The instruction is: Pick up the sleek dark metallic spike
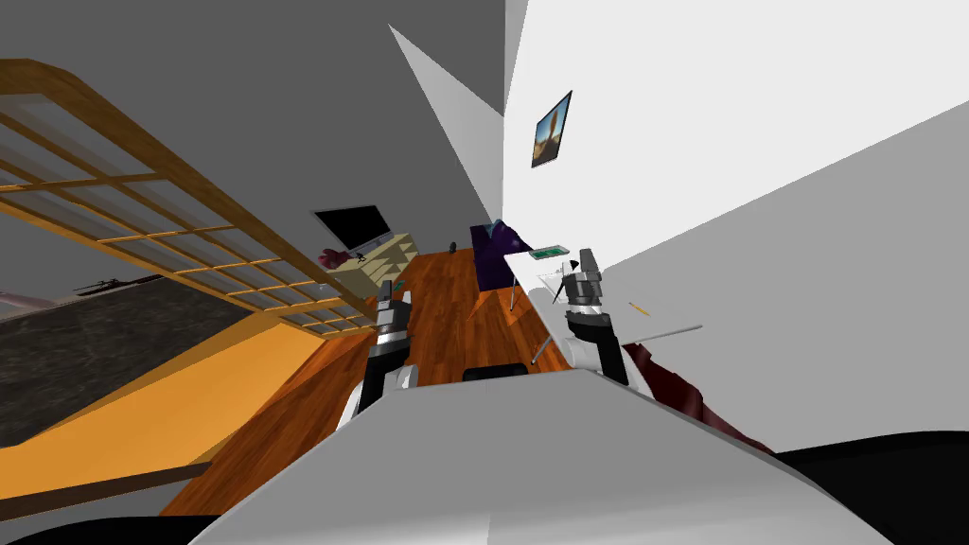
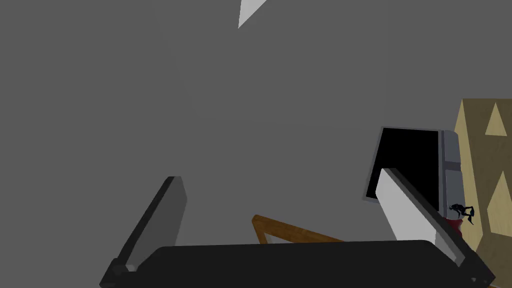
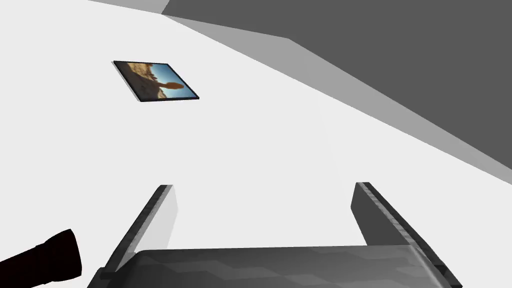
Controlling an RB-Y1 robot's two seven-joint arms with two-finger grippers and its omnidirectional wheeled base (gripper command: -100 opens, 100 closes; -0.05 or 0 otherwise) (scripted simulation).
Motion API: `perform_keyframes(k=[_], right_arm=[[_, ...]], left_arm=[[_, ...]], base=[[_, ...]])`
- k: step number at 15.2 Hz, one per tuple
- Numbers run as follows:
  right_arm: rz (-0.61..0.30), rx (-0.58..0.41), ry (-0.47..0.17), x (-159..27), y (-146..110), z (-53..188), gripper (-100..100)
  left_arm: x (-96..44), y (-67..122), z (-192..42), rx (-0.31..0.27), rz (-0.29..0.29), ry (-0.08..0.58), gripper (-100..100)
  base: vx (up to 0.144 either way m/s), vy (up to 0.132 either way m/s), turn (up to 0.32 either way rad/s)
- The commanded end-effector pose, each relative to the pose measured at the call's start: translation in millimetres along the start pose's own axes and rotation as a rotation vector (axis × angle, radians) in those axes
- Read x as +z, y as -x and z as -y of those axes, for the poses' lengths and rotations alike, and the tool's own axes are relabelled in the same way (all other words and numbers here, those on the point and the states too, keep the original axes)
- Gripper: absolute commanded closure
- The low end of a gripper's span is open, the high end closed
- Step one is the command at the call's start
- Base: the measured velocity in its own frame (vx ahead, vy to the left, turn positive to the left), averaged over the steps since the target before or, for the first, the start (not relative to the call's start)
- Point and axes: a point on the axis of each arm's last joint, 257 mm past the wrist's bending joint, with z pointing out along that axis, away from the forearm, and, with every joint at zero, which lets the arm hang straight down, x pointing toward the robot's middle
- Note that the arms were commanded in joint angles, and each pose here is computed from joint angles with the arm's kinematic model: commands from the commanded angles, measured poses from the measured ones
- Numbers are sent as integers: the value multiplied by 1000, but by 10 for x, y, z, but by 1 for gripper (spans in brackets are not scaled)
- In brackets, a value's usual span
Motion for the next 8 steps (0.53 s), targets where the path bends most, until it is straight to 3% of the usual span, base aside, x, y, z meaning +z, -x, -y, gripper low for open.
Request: perform_keyframes(k=[1,5,8], right_arm=[[-47,-37,-23,-25,-51,93,-100],[-111,-103,-84,-106,-112,325,-100],[-170,-182,-176,-257,-148,664,-100]], left_arm=[[0,0,0,0,0,0,0],[0,-1,0,0,0,0,0],[0,-1,0,0,0,0,0]], base=[[-6,33,-2],[-2,93,-19],[-7,160,-40]])
